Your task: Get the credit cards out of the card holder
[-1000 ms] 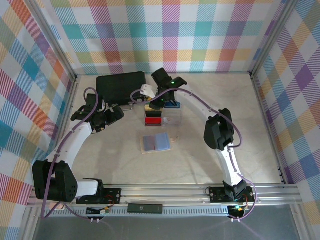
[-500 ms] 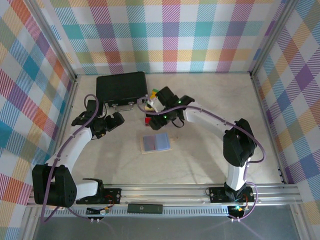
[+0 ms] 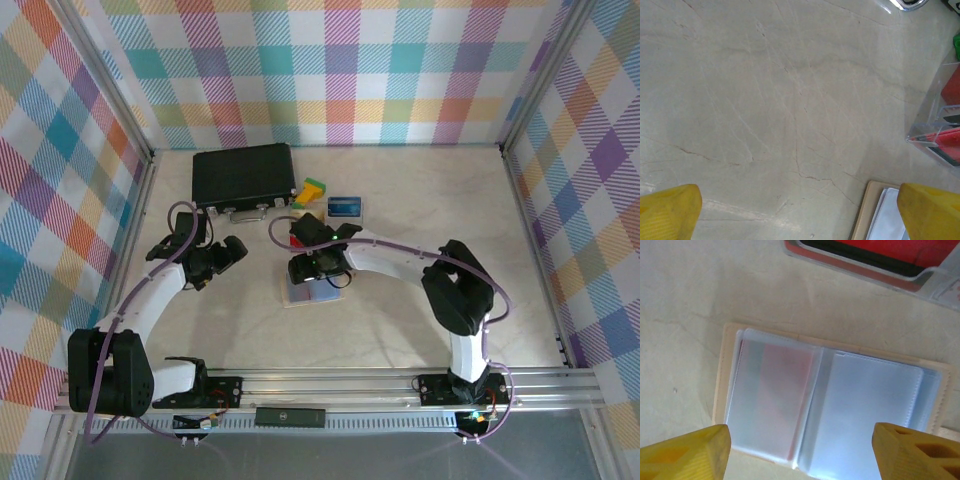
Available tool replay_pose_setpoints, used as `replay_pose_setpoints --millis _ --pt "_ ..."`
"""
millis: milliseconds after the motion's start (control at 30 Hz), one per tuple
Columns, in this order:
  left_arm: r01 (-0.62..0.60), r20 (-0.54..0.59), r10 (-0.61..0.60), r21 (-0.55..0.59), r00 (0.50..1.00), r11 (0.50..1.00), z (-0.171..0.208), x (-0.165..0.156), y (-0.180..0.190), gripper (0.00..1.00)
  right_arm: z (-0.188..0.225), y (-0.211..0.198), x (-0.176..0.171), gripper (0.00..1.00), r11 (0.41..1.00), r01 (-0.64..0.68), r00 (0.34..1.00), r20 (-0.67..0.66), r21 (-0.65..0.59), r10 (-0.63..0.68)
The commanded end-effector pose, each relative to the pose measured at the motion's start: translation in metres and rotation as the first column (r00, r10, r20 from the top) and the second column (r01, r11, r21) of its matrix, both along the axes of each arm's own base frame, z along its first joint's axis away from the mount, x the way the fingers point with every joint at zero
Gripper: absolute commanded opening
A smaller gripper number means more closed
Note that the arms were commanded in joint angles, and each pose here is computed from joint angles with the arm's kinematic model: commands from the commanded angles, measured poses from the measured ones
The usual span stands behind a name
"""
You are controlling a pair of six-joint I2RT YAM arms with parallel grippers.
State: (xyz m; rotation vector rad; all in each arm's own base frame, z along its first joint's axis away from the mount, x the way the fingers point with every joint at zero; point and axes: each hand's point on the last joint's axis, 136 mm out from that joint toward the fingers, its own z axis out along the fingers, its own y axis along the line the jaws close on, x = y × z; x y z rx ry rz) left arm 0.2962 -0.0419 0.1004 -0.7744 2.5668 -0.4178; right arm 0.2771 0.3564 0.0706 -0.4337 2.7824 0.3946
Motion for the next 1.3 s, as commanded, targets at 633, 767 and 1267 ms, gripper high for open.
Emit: replay_pose_setpoints --millis 633,767,1267 --pt "0.006 0.047 -0.005 -0.019 0.999 1.0 0.015 0.009 0.0 1.0 -0.048 0.018 -0.006 0.78 0.986 0.052 0.992 -0.104 -0.158 -0.069" --pt "0.006 0.048 -0.004 -0.045 0.999 0.999 0.014 0.013 -0.003 1.0 -0.063 0.007 -0.012 0.79 0.976 0.051 0.989 -0.126 -0.21 -0.078" --pt "0.017 0.042 -0.013 -0.098 0.999 0.995 0.012 0.017 -0.012 0.97 -0.093 -0.023 -0.021 0.73 0.936 0.065 0.982 -0.143 -0.347 -0.121"
